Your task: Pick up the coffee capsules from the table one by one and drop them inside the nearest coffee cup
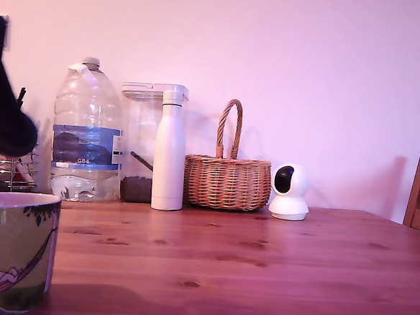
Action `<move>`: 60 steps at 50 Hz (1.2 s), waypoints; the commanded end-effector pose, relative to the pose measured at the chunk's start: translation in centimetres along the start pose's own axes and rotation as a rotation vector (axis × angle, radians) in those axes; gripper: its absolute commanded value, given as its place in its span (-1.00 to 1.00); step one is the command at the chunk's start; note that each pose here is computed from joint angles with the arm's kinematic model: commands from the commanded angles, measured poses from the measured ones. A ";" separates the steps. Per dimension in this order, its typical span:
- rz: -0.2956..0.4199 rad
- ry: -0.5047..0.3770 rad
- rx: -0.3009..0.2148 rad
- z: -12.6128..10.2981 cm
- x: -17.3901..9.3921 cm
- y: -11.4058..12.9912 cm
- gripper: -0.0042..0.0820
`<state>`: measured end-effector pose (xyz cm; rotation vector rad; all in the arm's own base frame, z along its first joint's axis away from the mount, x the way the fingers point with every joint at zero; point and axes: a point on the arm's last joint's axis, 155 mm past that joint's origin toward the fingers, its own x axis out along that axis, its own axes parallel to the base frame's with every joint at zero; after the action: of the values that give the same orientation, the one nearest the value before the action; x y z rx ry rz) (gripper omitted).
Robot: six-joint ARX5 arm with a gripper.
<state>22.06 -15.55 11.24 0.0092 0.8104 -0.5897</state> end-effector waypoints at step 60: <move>0.032 0.380 0.035 -1.8 1.9 0.6 -0.11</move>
<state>22.66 -15.71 9.64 0.1586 1.1261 -0.5801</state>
